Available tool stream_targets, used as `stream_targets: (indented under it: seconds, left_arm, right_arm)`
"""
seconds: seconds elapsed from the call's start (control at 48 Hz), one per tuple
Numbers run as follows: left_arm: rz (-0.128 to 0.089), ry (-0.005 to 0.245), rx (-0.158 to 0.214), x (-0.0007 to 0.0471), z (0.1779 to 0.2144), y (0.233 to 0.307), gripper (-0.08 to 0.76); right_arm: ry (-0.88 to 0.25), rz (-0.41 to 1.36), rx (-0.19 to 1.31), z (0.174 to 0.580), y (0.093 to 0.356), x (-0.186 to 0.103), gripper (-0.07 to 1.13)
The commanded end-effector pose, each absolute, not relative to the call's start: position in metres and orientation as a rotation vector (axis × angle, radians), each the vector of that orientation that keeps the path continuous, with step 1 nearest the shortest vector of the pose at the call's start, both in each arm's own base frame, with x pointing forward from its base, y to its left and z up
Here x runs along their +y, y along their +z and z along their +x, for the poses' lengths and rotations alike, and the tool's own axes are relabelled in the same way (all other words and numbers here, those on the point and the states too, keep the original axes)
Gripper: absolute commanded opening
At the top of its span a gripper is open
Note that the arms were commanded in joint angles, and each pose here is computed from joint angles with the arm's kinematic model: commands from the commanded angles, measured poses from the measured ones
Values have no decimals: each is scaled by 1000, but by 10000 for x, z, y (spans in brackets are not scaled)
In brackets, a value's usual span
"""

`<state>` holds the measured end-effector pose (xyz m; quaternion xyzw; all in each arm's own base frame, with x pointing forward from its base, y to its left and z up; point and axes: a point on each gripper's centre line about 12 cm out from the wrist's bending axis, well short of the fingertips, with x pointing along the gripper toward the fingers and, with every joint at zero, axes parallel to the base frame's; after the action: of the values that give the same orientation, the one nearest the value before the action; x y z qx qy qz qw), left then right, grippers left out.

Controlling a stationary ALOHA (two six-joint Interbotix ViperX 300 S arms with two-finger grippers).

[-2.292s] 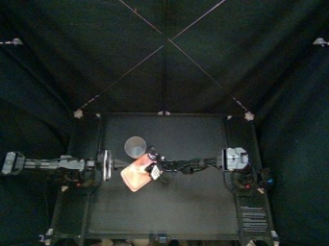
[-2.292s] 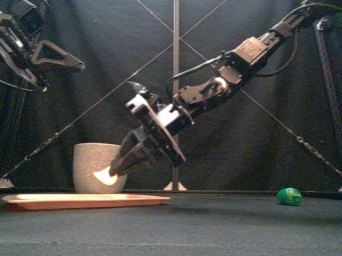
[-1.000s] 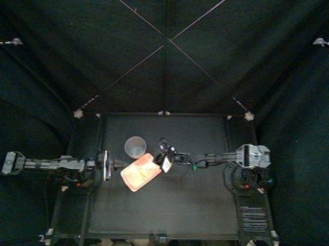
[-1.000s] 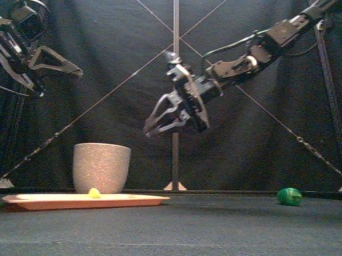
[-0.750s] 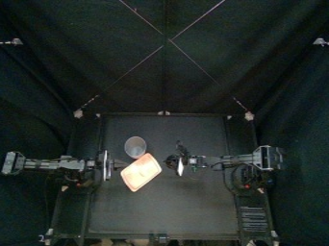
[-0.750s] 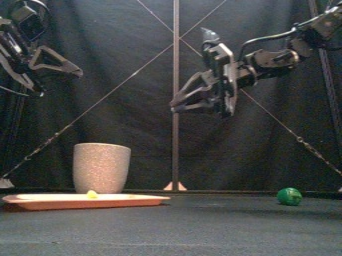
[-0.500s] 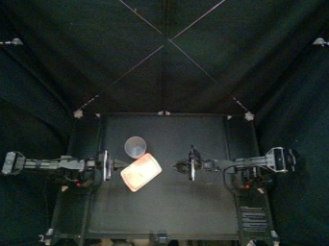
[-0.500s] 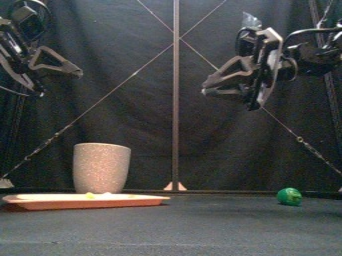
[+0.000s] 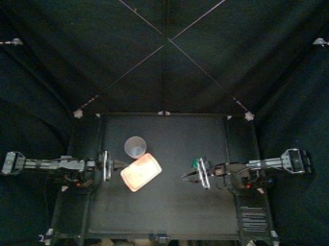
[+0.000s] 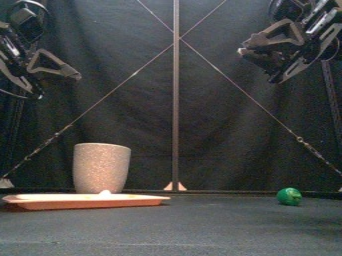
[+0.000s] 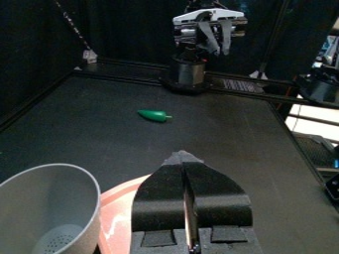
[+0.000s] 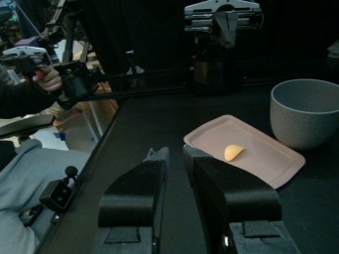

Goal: Pick the chip then place it on the pink plate
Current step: Drop chip on the pink plate and return to neutral

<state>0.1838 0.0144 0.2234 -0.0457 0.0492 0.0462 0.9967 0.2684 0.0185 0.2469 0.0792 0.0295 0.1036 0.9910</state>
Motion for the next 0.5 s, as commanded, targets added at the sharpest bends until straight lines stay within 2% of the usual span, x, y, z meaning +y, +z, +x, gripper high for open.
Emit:
stream_targets:
  seconds: [0.021,0.5]
  left_arm:
    - [-93,96,89,151,1850,2264,3]
    - [-90,93,89,148,1850,2264,1]
  right_arm:
    - [218,159,24,2636,2548,202,640]
    - [207,166,20,2623,2550,183,640]
